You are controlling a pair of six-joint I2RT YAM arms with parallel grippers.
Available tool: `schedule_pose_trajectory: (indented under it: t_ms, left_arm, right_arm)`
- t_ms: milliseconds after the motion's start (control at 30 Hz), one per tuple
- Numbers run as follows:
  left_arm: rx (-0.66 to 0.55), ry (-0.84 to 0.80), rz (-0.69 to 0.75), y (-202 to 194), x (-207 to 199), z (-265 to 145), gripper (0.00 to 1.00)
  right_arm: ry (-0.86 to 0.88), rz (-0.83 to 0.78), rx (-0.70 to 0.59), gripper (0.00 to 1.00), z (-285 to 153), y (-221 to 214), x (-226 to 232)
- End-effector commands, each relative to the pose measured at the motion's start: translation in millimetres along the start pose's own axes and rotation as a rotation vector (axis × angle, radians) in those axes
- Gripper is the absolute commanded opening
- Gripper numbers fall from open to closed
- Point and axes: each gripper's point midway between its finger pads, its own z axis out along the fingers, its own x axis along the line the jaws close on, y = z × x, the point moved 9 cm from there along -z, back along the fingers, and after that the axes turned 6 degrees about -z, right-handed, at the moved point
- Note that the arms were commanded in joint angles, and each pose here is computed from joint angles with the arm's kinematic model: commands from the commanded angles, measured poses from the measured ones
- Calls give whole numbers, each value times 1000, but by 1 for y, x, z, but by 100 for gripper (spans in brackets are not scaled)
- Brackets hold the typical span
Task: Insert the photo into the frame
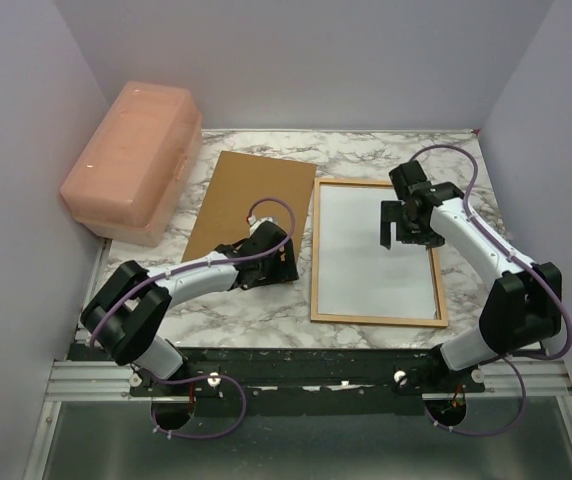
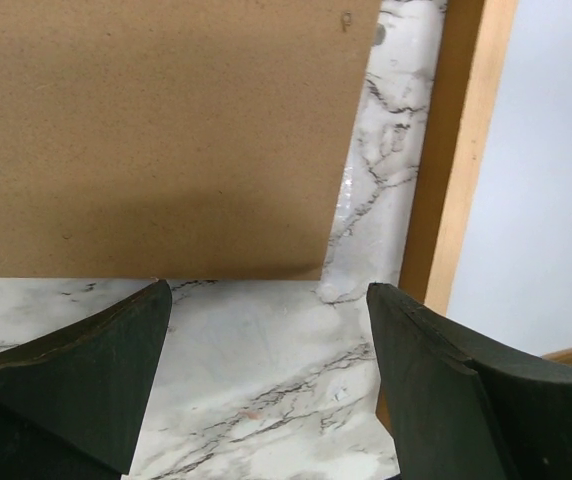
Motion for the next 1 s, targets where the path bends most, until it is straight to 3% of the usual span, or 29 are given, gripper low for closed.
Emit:
schedule_pose_trajectory:
  t_ms: [0,200,467,767,967]
  left_arm:
    - [-46,-178,19,2,-13,-15,83]
    - [-138,-301,10,6,-15,-39,84]
    - [-338,-375,-48,15,-3,-83,84]
    - [-543,-383,-88,22,20,-138,87]
    - [-592,-403,-85,23,26,-159,92]
  right_arm:
    - [125,-1,-5,99,4,-4,26]
    - [274,-56,-1,99,6,-9,78]
    - [703,-54,-30,98,-18,-4,154]
    - [744,-130,6,97,-12,-12,215]
    - [699,-190,41,96,6,-21,255]
